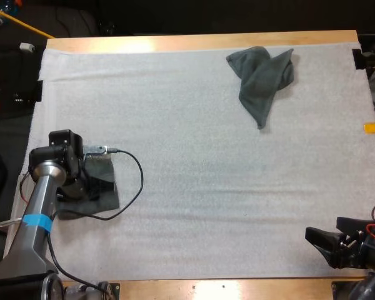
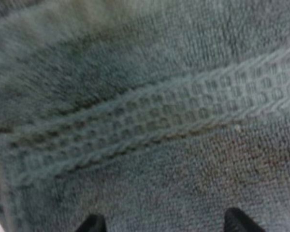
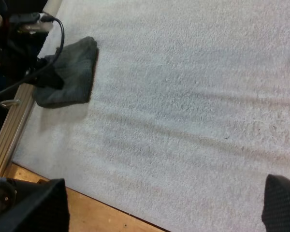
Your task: Pick towel from pile, fold and stack
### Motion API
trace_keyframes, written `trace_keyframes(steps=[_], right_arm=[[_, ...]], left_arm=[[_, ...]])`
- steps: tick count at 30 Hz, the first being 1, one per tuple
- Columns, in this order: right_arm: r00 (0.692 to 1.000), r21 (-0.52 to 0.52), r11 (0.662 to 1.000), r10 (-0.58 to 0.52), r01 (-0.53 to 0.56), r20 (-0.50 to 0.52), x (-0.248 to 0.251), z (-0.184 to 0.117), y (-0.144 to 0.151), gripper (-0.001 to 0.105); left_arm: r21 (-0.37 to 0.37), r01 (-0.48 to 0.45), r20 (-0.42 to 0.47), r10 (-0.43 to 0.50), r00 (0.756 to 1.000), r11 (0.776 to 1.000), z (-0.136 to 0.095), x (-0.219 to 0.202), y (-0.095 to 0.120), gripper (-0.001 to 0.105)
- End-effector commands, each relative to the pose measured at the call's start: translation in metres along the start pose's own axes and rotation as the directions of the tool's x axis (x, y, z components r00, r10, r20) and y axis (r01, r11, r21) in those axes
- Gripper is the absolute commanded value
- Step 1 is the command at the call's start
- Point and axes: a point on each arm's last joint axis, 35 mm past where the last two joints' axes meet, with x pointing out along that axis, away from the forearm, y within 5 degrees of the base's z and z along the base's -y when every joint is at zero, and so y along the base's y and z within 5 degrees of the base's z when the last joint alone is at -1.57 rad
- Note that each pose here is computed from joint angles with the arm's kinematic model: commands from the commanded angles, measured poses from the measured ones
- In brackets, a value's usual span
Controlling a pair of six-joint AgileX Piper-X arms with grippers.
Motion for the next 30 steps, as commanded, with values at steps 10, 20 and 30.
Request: trace_keyframes(steps=[10, 20, 30], right_arm=[[1.0, -0.001, 1.0, -0.004, 0.004, 0.019, -0.002, 0.002, 0.001, 0.078], [1.0, -0.001, 1.0, -0.004, 0.004, 0.019, -0.002, 0.002, 0.001, 0.078], [1.0, -0.006, 1.0, 0.02, -0.02, 0.018, -0.002, 0.003, 0.002, 0.078]], left_arm=[[-0.01, 0.002, -0.037, -0.002, 0.999, 1.0, -0.011, 0.02, -0.001, 0.049], [-0.017, 0.05, 0.129, -0.047, 0.991, 0.999, 0.004, -0.046, 0.003, 0.049], [0.025, 0.241, 0.469, -0.224, 0.854, 0.97, -0.032, -0.146, 0.011, 0.049]])
